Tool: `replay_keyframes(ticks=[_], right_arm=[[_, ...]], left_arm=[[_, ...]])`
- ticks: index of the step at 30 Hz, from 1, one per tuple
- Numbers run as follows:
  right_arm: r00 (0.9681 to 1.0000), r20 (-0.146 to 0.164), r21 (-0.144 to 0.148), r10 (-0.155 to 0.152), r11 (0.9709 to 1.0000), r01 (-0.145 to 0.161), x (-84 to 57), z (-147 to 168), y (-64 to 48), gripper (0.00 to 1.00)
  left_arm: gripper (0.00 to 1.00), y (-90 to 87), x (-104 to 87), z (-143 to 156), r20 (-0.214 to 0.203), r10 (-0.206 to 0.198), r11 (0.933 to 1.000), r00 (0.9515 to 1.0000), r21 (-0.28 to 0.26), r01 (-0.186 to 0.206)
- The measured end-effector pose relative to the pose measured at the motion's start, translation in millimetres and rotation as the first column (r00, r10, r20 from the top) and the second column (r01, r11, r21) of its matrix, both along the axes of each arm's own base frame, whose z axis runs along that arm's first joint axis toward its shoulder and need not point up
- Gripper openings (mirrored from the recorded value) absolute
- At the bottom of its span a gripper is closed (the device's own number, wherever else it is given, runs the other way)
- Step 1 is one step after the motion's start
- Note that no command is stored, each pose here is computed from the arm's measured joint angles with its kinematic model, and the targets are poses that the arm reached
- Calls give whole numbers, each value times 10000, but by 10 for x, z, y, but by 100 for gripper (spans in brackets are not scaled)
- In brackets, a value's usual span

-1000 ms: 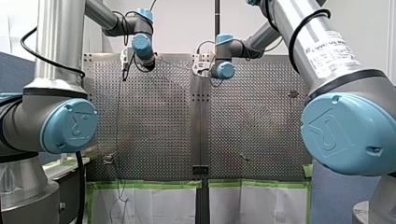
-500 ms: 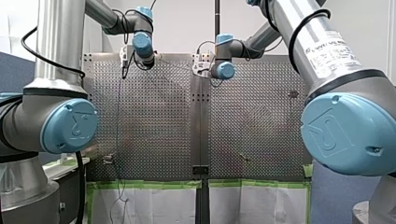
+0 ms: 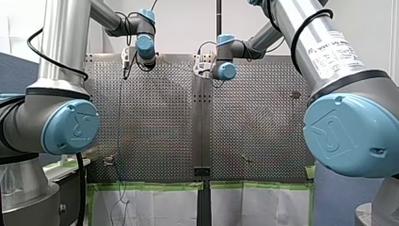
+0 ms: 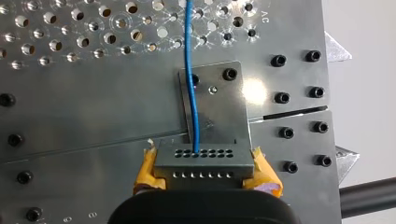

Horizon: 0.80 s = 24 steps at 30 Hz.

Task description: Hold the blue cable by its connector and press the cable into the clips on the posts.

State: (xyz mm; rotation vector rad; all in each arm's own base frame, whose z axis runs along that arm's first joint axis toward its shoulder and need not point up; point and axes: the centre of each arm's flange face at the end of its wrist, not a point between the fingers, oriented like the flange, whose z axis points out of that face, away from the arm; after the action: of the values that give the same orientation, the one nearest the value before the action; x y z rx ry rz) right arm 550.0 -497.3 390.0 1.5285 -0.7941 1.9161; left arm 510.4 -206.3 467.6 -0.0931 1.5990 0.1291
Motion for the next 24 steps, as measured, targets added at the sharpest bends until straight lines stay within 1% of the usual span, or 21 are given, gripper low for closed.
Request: replay_keyframes(ticks=[5,8,13,18,22,23,24], right_arm=[[10000,-7,7,-14,10000,14,-7,-3,-8,0],[10000,-5,5,-23,10000,23,-11,-1,-13,0],[10000,-7,6,-29,10000,29,-14,-1,-15,0],[10000,-6,6,-20,10000,20,-10,-1,-11,0],[10000,-16,19,-4,10000,4,-3,-5,-1,0],[10000,-16,18,-3,10000,3,-2,-4,-1,0],[10000,-17,20,-2,10000,2,-2,-6,0,0]], left_arm=[[100,11,110,80,224,175,9998,9996,-100,-173],[100,5,142,160,349,163,9998,9993,-133,-159],[100,0,160,217,430,100,9998,9990,-153,-94],[100,3,170,209,407,102,9998,9991,-148,-96],[100,-7,206,122,172,78,9999,9998,-107,-76],[97,-9,218,95,108,75,9999,9999,-98,-74],[97,-10,229,72,58,77,9999,10000,-92,-76]])
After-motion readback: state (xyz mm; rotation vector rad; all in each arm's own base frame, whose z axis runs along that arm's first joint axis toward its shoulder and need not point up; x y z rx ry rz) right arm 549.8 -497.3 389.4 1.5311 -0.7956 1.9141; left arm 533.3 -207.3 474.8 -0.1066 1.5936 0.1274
